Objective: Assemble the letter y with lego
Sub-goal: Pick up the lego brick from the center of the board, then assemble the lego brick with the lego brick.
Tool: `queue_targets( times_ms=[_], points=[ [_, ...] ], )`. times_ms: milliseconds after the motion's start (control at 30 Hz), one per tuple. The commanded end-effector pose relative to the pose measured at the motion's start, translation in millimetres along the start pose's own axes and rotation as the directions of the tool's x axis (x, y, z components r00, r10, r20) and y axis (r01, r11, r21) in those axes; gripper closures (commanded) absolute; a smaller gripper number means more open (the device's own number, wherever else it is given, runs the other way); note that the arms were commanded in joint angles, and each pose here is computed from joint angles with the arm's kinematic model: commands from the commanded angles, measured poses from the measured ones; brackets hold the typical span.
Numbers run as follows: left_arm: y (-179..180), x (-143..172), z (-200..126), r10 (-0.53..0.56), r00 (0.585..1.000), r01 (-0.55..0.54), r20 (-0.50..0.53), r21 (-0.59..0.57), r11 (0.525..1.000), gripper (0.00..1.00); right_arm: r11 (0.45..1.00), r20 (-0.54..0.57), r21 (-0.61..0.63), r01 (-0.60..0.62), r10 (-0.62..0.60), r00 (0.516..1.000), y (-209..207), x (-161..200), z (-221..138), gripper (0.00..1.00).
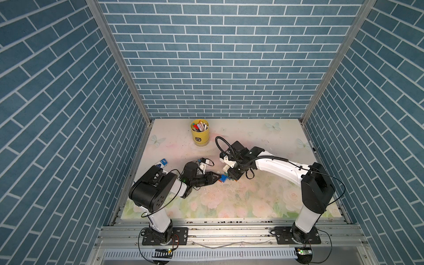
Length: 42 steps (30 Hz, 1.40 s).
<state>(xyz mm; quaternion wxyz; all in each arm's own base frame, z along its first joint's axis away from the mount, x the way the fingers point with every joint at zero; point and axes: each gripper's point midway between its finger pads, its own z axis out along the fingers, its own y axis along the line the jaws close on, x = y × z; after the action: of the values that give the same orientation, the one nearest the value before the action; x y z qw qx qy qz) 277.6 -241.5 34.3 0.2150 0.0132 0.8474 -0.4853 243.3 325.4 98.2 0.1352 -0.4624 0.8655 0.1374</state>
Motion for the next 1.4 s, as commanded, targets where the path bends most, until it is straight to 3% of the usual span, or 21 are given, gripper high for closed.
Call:
queue_targets(
  times_ms=[0, 700, 1133, 1367],
  points=[
    [83, 74, -18, -0.248, 0.959, 0.191, -0.141, -0.328, 0.925, 0.55, 0.995, -0.011, -0.029, 0.099, -0.099, 0.995, 7, -4, 2, 0.76],
    [88, 76, -20, -0.256, 0.957, 0.198, -0.136, -0.337, 0.92, 0.55, 0.986, -0.082, -0.086, 0.14, -0.147, 0.986, 18, 2, 20, 0.77],
    [90, 78, -22, -0.26, 0.956, 0.201, -0.137, -0.342, 0.918, 0.55, 0.987, -0.163, -0.057, 0.153, -0.16, 0.974, 13, 16, 29, 0.77],
    [91, 78, -23, -0.264, 0.955, 0.205, -0.132, -0.346, 0.916, 0.56, 0.993, -0.211, -0.048, 0.106, -0.114, 0.971, 13, 17, 36, 0.77]
  ],
)
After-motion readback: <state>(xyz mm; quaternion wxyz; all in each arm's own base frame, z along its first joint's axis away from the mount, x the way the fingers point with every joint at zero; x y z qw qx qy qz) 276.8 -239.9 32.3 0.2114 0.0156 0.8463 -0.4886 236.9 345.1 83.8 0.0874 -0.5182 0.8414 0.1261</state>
